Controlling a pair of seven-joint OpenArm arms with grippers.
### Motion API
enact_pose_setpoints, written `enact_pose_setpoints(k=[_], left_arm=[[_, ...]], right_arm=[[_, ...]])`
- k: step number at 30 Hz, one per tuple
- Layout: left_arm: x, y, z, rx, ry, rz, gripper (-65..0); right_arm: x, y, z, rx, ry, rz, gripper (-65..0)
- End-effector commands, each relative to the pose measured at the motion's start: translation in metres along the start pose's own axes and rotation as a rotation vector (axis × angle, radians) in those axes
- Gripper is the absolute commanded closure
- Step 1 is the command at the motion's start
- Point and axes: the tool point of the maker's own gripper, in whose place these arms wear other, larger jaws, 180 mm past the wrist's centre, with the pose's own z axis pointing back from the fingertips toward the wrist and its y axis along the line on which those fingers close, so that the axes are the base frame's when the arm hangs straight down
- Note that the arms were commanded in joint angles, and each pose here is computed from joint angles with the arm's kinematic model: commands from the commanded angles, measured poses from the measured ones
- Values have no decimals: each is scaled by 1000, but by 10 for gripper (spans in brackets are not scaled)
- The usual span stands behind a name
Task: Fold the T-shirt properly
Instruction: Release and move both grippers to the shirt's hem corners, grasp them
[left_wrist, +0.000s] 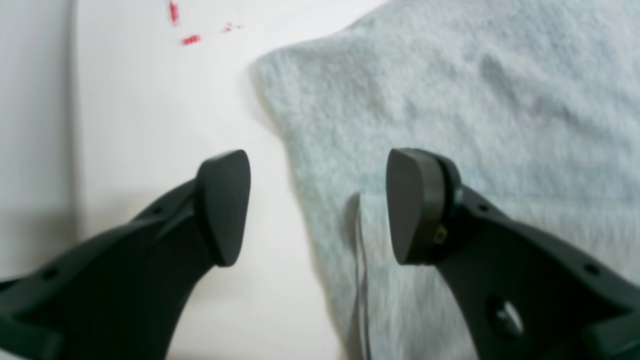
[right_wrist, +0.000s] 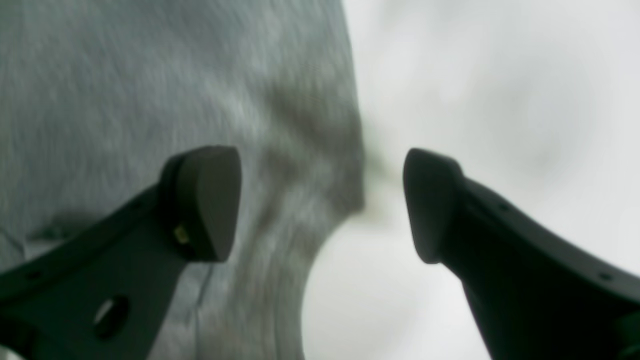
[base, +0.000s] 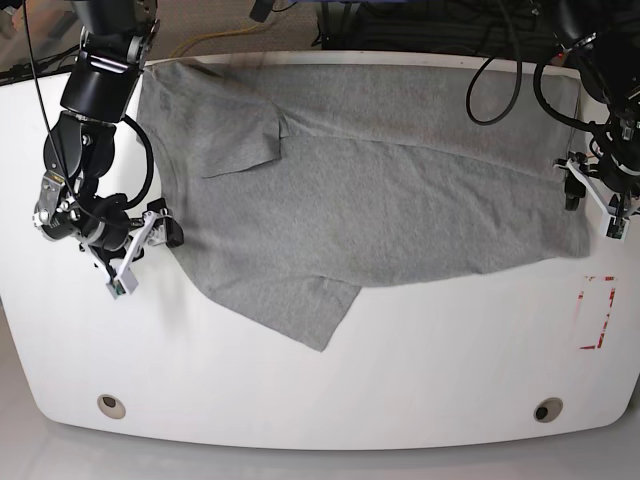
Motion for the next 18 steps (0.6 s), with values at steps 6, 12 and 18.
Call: enact_pose_setpoints(k=[6, 12, 18], left_arm=[[17, 35, -17, 55, -17, 83, -397], [22, 45, -24, 76, -3, 91, -397], [22, 46, -24, 79, -3, 90, -397]], right_arm=[[49, -5, -30, 54, -76, 15, -487], [72, -11, -59, 34, -83, 31, -488], [88, -9, -81, 46, -109, 22, -488]])
